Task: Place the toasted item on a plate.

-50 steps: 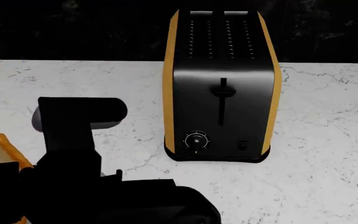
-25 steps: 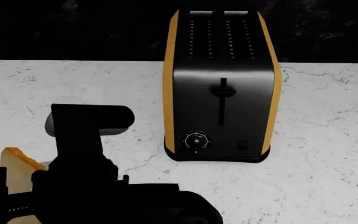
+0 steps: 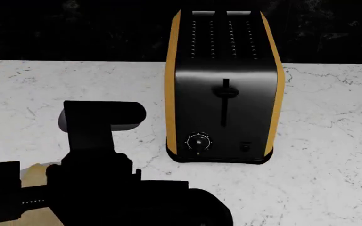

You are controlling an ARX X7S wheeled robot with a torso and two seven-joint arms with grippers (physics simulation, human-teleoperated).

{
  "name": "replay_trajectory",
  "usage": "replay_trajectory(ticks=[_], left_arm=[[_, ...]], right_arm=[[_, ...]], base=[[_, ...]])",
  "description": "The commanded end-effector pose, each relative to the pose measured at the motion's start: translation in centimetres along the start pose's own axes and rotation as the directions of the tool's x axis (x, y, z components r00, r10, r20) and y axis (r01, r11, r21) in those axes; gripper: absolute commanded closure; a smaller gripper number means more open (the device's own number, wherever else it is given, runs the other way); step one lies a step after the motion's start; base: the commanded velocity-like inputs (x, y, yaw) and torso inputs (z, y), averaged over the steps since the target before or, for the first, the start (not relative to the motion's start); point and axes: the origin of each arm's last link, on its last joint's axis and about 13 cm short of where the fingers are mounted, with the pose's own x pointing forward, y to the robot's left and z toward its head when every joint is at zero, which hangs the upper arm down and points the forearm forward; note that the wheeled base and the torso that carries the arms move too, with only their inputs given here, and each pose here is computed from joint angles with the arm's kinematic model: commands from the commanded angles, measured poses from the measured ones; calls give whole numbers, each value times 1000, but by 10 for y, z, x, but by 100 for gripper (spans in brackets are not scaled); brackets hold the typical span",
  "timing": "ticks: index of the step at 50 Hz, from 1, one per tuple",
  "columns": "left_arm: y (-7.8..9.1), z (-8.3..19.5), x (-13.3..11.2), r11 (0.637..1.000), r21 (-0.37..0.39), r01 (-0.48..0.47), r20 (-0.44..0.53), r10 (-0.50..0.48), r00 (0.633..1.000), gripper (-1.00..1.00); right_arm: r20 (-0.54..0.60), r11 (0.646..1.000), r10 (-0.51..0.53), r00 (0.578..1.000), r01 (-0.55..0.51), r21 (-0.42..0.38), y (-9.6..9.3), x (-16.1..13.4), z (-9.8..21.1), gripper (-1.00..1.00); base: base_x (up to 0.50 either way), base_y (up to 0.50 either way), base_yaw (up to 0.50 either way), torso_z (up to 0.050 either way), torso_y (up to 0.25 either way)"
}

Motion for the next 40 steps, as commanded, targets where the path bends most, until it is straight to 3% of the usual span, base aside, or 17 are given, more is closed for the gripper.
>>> replay_trajectory(ticks=[1, 11, 15, 23, 40], left_arm=[[0, 1, 1, 1000, 3, 3, 1, -3, 1000, -100], [-1, 0, 1, 1000, 0, 5, 0, -5, 1000, -100], [-2, -1, 2, 1000, -2, 8, -2, -8, 1000, -100], [-2, 1, 8, 1000, 0, 18, 2, -18, 1000, -100], [5, 12, 12, 999, 33, 5, 21, -6, 1000, -100]], right_arm=[[38, 999, -38, 999, 38, -21, -8, 4, 7, -100], [82, 999, -31, 996, 33, -20, -7, -4, 16, -100], [203, 985, -73, 977, 102, -141, -10, -20, 18, -100], [364, 953, -102, 926, 196, -232, -15, -61, 22, -100], [524, 940, -152, 838, 287, -187, -28, -103, 47, -100]], base=[[0, 0, 0, 0, 0], [0, 0, 0, 0, 0], [0, 0, 0, 0, 0], [0, 0, 0, 0, 0], [0, 0, 0, 0, 0]])
